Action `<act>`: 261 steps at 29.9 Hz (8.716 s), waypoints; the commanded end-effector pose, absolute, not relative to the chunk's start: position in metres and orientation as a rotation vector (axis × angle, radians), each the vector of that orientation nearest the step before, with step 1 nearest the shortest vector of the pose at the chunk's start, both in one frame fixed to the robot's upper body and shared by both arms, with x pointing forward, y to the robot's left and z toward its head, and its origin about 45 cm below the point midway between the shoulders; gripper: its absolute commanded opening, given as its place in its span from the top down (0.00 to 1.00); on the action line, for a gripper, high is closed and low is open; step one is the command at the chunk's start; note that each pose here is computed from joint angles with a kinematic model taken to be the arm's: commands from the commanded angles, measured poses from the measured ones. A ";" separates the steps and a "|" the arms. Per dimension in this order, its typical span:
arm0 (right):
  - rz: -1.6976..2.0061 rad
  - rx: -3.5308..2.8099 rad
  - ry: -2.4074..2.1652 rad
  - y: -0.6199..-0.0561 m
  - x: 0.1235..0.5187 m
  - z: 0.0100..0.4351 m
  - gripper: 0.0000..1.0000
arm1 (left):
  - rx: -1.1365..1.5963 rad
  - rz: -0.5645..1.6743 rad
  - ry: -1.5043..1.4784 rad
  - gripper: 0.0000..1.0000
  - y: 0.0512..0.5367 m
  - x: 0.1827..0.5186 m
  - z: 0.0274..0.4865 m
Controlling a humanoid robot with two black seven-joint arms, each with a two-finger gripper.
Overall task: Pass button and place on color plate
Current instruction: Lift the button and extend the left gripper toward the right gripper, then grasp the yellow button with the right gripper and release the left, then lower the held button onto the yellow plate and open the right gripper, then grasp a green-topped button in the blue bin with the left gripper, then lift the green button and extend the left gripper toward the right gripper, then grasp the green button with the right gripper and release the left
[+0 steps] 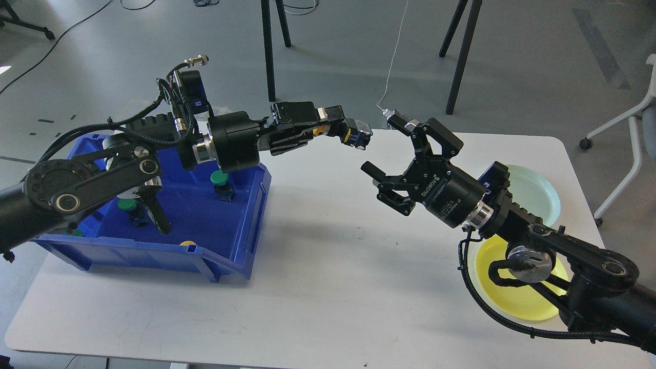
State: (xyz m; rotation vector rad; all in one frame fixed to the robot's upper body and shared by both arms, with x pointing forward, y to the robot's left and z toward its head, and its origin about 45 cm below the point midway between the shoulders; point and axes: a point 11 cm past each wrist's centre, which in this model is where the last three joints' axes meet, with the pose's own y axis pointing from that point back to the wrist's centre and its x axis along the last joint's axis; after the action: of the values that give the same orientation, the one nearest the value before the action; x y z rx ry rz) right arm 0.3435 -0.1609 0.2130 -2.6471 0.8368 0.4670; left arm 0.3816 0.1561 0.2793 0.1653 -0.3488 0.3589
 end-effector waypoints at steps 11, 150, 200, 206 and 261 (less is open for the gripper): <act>0.495 -2.610 0.804 -0.136 0.349 0.213 0.12 | 0.167 0.355 -0.347 0.96 0.156 0.381 0.279; 0.376 -2.142 1.458 -0.346 0.332 0.302 0.03 | 1.467 0.267 -0.525 0.41 0.461 0.380 0.138; 0.556 -2.486 1.029 -0.146 0.358 0.242 0.03 | 0.198 0.424 -0.371 0.96 0.194 0.399 0.275; 0.589 -2.486 1.003 -0.116 0.363 0.236 0.03 | 0.201 0.425 -0.365 0.96 0.195 0.398 0.273; 0.645 -2.502 0.987 -0.090 0.359 0.218 0.99 | 0.185 0.443 -0.352 0.48 0.195 0.402 0.273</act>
State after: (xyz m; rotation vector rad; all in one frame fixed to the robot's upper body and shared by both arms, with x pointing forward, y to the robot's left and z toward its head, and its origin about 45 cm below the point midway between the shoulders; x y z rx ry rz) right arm 0.3568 -0.0867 0.2176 -2.5111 0.9726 0.6495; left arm 0.4008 0.1974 0.2721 0.2017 -0.3611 0.4380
